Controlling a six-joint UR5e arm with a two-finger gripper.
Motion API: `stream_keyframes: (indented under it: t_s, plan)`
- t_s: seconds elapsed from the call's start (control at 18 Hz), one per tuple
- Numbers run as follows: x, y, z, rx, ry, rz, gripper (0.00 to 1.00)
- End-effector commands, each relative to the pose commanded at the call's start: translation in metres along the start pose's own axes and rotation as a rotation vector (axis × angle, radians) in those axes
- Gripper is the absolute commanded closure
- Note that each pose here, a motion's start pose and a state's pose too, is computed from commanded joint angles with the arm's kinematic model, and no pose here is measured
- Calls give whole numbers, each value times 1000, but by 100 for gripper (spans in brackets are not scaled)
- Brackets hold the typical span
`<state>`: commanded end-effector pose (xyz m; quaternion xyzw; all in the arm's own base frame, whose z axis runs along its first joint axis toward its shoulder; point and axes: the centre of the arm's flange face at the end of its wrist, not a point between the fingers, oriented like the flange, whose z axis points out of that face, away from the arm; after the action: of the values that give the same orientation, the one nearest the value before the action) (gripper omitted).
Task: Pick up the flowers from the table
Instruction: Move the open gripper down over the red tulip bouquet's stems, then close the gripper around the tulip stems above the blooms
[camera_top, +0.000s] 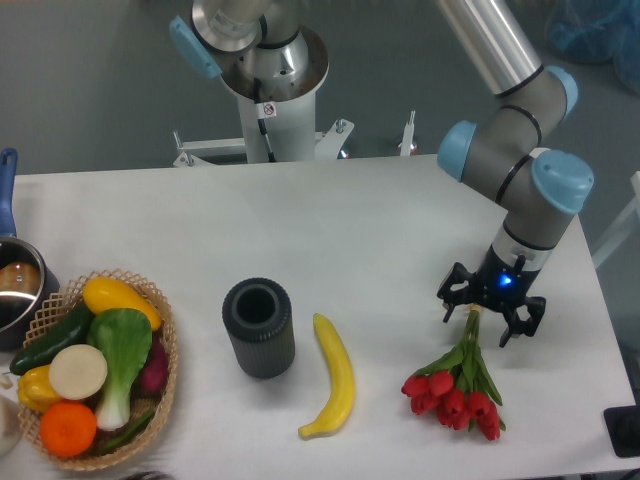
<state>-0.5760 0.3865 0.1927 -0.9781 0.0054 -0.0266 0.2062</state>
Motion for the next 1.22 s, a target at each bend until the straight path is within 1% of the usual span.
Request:
stream_keyframes:
  t_s: [0.17,0.94,1.22]
  plan:
    - [3,-5,6,-3,7,10,0]
    - [0,-4,27,-10,19,17,0]
    - [0,-4,28,-10,20,17,0]
